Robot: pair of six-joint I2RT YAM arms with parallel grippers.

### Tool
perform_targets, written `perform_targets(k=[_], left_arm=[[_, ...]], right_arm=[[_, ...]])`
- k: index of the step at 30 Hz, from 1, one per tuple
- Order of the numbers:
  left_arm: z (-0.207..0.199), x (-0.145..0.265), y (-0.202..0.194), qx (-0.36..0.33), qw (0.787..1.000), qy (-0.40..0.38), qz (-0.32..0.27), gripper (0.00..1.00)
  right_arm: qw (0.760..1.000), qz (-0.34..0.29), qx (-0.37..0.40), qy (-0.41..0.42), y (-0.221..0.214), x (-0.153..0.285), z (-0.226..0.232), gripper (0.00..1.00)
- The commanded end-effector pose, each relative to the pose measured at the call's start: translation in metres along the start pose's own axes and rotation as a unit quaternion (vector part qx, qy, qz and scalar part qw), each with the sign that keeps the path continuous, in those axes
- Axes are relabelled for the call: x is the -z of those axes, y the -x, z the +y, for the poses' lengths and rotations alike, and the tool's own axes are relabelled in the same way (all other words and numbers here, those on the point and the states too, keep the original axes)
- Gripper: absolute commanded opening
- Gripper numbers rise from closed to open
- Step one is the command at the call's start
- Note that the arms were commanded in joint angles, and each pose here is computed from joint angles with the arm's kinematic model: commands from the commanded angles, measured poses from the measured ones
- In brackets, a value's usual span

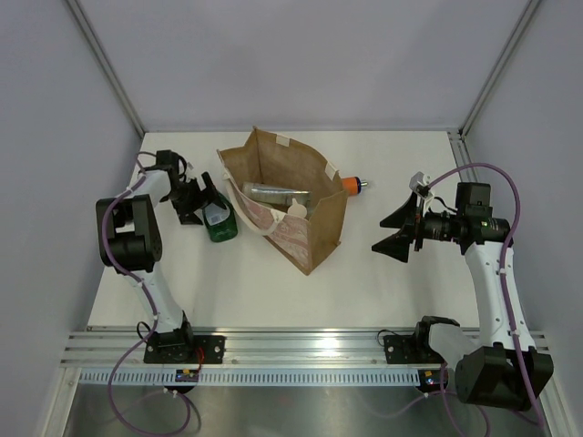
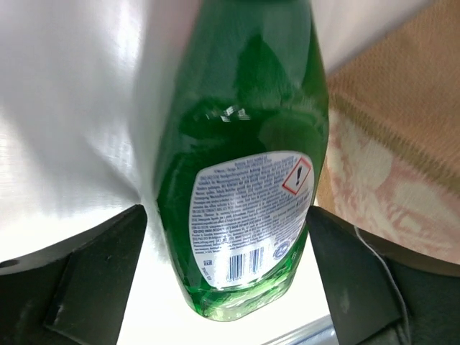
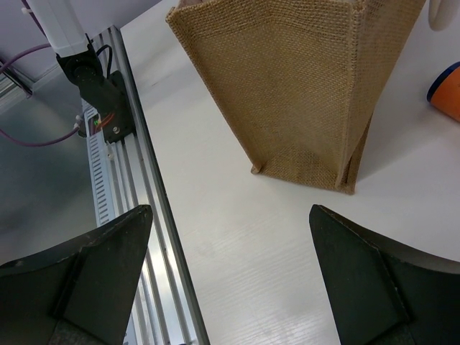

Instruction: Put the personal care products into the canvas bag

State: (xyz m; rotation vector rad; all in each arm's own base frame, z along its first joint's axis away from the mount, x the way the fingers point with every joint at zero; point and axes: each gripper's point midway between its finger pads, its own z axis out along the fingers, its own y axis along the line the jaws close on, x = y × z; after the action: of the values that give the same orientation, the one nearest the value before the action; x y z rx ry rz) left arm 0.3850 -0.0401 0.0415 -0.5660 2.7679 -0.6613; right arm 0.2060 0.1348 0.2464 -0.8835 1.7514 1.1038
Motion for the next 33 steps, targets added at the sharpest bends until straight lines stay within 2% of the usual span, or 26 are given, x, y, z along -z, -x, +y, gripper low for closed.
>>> perform_targets(k=[1,8,14,17,18,22,24,25,28,29,33], left_arm=[[-0.005,0.022,0.038,0.001,0.998,0.033,-0.062,0.99],[-0.016,0.005,0.069,0.022,0.998,0.018,-0.049,0.99],[-0.010,-0.017,0.065,0.005,0.999,0.036,-0.018,0.98],[-0.002,-0.025,0.059,-0.004,0.998,0.068,-0.009,0.95],[0.004,-0.028,0.058,-0.003,0.997,0.083,-0.009,0.88],[0.005,-0.036,0.048,-0.013,0.996,0.091,0.003,0.76],[0.005,-0.039,0.041,-0.022,0.996,0.089,0.010,0.64],[0.006,-0.040,0.033,-0.020,0.996,0.085,0.019,0.46],[0.015,-0.040,0.013,-0.020,0.996,0.083,0.035,0.18],[0.011,-0.034,0.014,-0.024,0.997,0.077,0.021,0.06],[0.008,-0.019,-0.010,-0.010,0.999,0.050,0.013,0.00]], right_arm=[[0.999,-0.015,0.027,0.009,0.016,0.002,0.004,1.00],[1.000,-0.011,0.020,0.010,0.014,0.002,0.001,1.00],[1.000,-0.010,0.016,0.011,0.013,0.002,-0.001,0.99],[1.000,-0.008,0.011,0.012,0.012,0.001,-0.002,1.00],[1.000,-0.007,0.012,0.012,0.012,0.001,-0.002,0.99],[1.000,-0.005,0.010,0.011,0.011,0.001,-0.003,0.99],[1.000,-0.006,0.011,0.010,0.011,0.002,-0.004,0.99],[1.000,-0.006,0.011,0.011,0.011,0.001,-0.003,1.00],[1.000,-0.007,0.010,0.011,0.012,0.002,-0.003,0.99],[1.000,-0.008,0.009,0.011,0.011,0.002,-0.003,1.00],[1.000,-0.011,0.014,0.017,0.013,0.003,0.001,1.00]])
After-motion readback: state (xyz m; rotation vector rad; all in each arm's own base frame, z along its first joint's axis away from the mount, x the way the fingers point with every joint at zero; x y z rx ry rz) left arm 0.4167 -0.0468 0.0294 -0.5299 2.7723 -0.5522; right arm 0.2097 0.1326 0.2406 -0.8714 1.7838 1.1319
